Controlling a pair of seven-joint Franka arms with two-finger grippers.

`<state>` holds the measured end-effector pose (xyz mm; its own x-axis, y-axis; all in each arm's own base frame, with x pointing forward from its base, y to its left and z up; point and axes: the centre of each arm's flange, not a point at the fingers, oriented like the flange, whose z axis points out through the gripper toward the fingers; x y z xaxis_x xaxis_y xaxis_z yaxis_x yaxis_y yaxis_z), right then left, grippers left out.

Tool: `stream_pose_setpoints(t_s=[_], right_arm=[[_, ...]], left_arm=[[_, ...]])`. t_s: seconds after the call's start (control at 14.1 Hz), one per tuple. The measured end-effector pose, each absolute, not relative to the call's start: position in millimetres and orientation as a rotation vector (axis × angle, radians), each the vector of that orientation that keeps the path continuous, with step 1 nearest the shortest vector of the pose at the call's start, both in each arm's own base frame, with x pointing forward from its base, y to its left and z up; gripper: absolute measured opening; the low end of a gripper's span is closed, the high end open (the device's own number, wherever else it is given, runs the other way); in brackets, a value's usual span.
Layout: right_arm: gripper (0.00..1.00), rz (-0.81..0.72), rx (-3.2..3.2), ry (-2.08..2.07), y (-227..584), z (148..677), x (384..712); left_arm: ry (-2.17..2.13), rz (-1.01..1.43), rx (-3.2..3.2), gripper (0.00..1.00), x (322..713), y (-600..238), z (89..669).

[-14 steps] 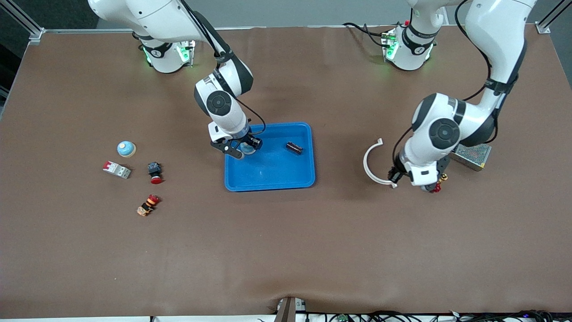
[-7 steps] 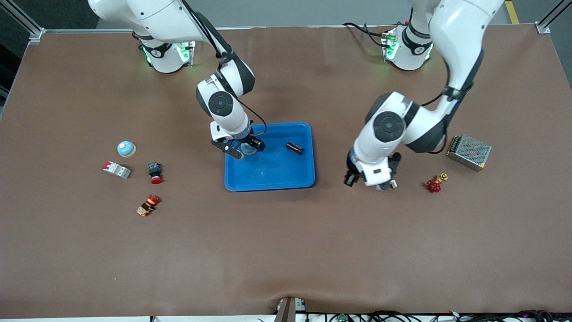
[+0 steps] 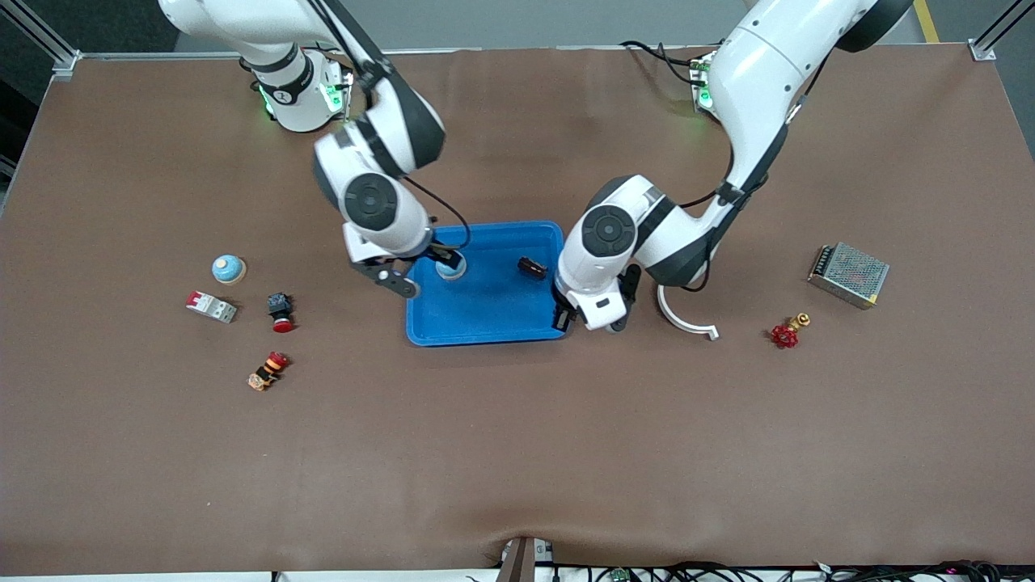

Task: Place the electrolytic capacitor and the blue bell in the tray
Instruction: 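Release the second capacitor into the tray while the right gripper withdraws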

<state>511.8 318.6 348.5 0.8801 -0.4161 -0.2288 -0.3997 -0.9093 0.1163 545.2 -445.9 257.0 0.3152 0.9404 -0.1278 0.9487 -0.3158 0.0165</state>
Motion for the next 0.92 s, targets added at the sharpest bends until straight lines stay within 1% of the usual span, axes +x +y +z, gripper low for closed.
stream_pose_setpoints(t_s=[0.07,0.21,0.42,0.57,0.85,0.92], right_arm=[[1.0,-0.388,2.998,-0.544,288,372,522],[1.0,-0.425,3.044,-0.326,214,403,540],[1.0,-0.444,3.09,-0.085,121,413,560],[1.0,-0.439,3.052,0.019,102,408,562],[1.0,-0.441,3.006,0.134,101,399,558],[1.0,-0.427,3.011,0.127,95,393,557]], left_arm=[[1.801,-0.15,2.463,0.34,540,-455,254],[1.845,-0.16,2.444,0.34,523,-474,250],[1.909,-0.161,2.434,0.34,499,-497,236],[1.942,-0.135,2.428,0.34,496,-498,223],[1.959,-0.108,2.389,0.34,502,-496,205],[1.959,-0.108,2.383,0.38,504,-496,203]])
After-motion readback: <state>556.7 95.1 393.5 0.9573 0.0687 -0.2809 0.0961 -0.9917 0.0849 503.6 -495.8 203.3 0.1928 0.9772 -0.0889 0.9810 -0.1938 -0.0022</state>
